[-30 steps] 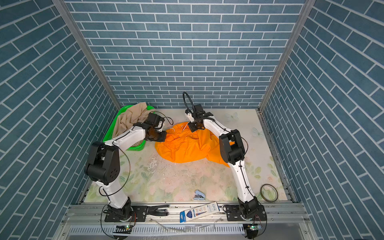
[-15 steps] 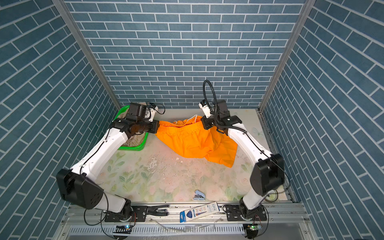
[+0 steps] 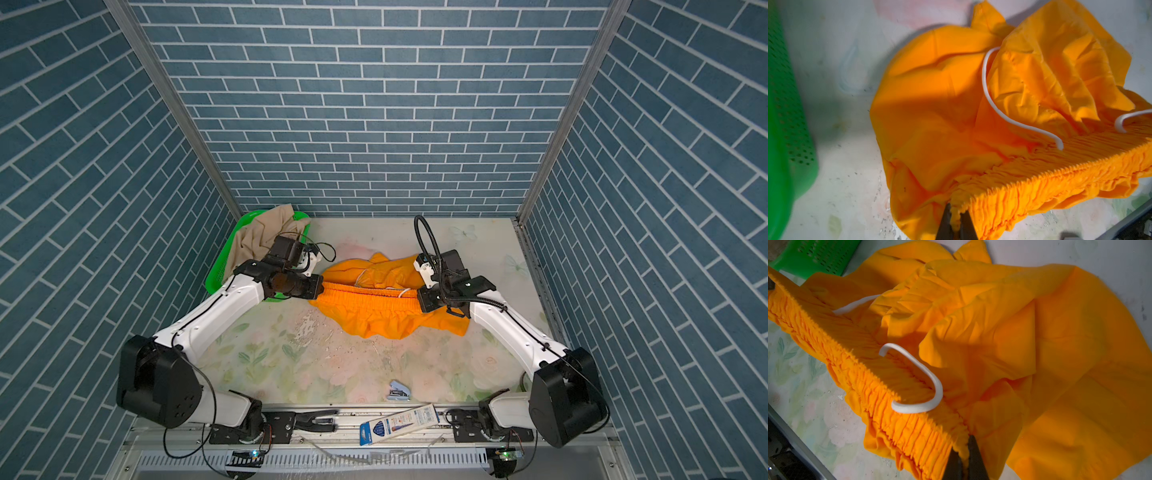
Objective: Fold and stack the shorts
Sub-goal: 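Lift the waistband with both grippers, spreading it apart and raising the shorts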
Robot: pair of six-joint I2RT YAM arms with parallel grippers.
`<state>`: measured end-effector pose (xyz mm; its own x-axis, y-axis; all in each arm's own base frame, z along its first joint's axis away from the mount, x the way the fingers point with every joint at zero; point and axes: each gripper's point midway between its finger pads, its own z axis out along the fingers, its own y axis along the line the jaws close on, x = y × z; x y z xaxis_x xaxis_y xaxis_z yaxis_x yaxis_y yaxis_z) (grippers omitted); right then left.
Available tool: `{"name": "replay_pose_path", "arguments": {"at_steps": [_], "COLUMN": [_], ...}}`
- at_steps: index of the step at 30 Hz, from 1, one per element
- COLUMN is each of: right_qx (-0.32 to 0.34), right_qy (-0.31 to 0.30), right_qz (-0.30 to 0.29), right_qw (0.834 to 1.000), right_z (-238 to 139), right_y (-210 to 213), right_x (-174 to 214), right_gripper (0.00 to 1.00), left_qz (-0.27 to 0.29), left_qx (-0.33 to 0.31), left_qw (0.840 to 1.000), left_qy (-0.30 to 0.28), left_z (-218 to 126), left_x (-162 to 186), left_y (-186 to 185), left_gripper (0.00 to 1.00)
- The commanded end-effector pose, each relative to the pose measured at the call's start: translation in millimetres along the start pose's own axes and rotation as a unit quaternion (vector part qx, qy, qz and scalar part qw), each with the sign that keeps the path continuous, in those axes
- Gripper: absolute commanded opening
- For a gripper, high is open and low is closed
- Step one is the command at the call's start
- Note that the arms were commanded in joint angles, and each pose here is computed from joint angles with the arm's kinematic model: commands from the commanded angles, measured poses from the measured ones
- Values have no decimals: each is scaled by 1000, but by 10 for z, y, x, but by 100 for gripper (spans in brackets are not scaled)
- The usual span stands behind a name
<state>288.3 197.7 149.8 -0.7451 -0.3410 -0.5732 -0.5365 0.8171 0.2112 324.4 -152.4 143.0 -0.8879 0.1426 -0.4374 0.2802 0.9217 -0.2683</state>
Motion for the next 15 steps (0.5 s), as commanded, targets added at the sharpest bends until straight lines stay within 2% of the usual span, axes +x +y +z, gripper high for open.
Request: {"name": "replay_pose_path", "arguments": {"at_steps": [1,4,8,11,13,15], "right_qx": [53,73,57,83,88,94], "right_qy": [13,9,-72,-147,-210,-284], "right_qz": [31,7,7,-17,-31,-46], "right_qw": [998,997,996,986,973,953], "right_z": [-136,-107,-208,-507,-846,-1287], "right_y": [-170,-288,-607,-890,-982,-989], "right_x": [-59,-513,-1601,-2448,-2974,-3355], "right_gripper": [0,0,0,0,0,0], "left_qz": [-2,21,68,128,149,158], "left_qx": [-6,10,-2,-26,-39,-33], "left_qw": [1000,1000,997,983,965,943], "left_qy": [9,3,-42,-131,-214,-291], "left_z": [56,37,-81,-350,-733,-1173], "left_x": [-60,-471,-1479,-2306,-2781,-3042], "left_y": [-10,-141,-269,-357,-449,-545], "left_gripper": [0,0,0,0,0,0]}}
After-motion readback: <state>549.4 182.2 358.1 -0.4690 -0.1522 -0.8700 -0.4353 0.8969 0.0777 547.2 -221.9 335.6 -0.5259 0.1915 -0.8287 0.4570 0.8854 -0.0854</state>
